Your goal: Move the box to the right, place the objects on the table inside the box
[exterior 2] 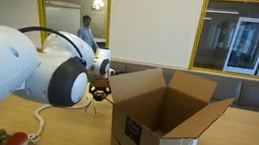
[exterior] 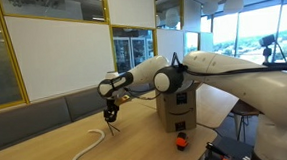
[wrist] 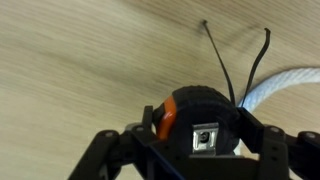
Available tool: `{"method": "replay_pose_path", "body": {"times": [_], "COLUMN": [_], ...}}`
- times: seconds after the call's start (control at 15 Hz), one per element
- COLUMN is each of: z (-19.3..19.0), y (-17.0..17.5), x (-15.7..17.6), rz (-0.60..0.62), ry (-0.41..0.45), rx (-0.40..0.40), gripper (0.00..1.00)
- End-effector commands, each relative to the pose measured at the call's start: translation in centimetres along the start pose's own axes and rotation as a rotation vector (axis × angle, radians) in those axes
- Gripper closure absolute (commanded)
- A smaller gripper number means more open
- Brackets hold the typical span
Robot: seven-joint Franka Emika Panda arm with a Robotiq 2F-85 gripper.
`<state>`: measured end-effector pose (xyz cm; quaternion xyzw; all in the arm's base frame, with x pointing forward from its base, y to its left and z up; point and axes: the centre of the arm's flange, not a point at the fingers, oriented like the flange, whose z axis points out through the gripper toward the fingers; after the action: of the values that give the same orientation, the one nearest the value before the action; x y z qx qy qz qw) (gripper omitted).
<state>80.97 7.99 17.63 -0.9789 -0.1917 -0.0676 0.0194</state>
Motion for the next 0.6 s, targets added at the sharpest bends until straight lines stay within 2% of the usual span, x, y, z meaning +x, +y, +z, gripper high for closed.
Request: {"method": "replay_pose_path", "body": {"times": [0.0,0.53], "z": [-7.6,-21.1], "y": [-1.9,-3.4], "x": [-0.8,-0.5], "rz": [0.055,0.298], "ry": [0.087,0.33], "rx": [-0.072,-0.247], "gripper": [0.44,0.44]}}
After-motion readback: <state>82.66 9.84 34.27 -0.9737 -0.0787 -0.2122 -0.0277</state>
